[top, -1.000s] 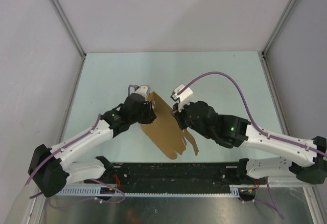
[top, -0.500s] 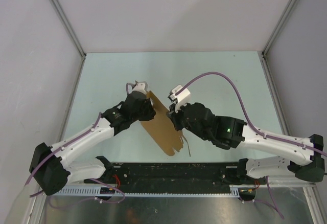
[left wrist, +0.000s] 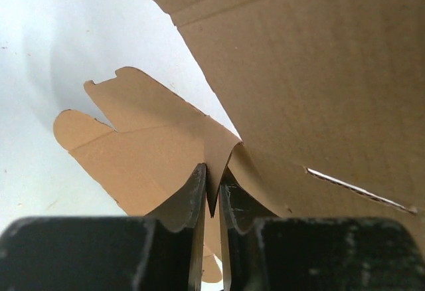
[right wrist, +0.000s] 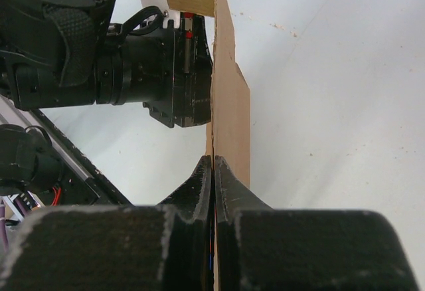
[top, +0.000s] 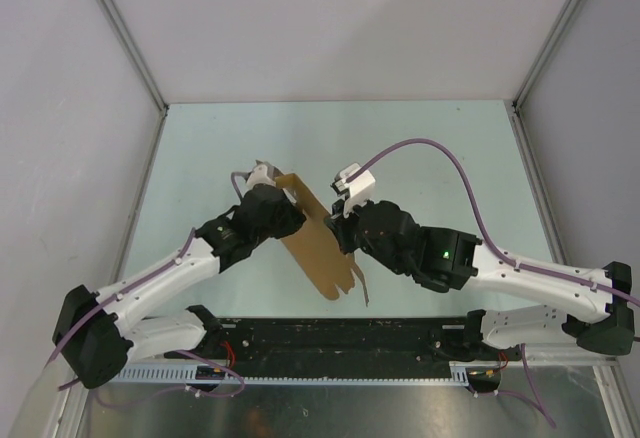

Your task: Fold the paper box

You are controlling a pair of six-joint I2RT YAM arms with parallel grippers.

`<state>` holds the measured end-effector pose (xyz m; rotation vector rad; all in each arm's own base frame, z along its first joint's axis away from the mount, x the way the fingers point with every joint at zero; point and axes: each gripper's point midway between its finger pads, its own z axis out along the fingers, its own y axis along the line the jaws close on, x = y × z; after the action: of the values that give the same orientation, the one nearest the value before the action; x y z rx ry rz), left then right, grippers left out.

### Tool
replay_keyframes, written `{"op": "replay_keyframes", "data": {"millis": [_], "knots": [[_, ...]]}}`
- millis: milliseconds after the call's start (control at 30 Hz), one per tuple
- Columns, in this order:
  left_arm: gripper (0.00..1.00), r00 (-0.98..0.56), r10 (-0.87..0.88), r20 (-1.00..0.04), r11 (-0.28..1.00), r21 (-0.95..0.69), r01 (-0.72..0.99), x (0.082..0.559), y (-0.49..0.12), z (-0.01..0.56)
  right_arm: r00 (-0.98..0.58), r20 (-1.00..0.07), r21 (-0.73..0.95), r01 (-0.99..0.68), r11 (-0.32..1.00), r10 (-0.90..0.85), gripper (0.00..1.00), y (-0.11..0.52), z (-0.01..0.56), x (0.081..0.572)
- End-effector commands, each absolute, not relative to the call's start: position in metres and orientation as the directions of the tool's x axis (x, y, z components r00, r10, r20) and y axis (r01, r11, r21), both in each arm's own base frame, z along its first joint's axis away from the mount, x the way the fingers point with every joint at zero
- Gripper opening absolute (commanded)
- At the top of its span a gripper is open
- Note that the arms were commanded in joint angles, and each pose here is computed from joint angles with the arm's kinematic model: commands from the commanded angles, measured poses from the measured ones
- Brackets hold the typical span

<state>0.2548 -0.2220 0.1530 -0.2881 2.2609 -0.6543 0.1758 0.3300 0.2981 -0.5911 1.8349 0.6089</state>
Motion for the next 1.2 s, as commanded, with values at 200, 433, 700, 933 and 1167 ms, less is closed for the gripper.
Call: {"op": "replay_keyframes", "data": {"millis": [200, 433, 700, 933, 1167], "knots": [[0.15, -0.617, -0.547, -0.566, 0.74, -0.671, -0.04, 0.265, -0.231, 0.181, -0.301, -0.953, 0.182, -0.645, 0.743, -0.028, 0.02, 0.335, 0.324, 0.177], [0.47, -0.628, -0.488, -0.607, 0.768, -0.64, 0.023, 0.256, -0.226, 0.179, -0.285, -0.957, 0.145, -0.633, 0.76, -0.054, 0.03, 0.328, 0.322, 0.181], [0.63, -0.632, -0.381, -0.675, 0.743, -0.63, 0.225, 0.218, -0.215, 0.197, -0.344, -0.933, 0.15, -0.637, 0.756, -0.106, 0.06, 0.301, 0.309, 0.209], [0.64, -0.543, -0.326, -0.774, 0.704, -0.582, 0.407, 0.188, -0.198, 0.243, -0.445, -0.877, 0.203, -0.685, 0.7, -0.181, 0.02, 0.268, 0.287, 0.227], [0.7, -0.379, -0.302, -0.875, 0.798, -0.449, 0.401, 0.197, -0.164, 0.28, -0.479, -0.828, 0.297, -0.816, 0.495, -0.292, 0.0, 0.26, 0.269, 0.215]]}}
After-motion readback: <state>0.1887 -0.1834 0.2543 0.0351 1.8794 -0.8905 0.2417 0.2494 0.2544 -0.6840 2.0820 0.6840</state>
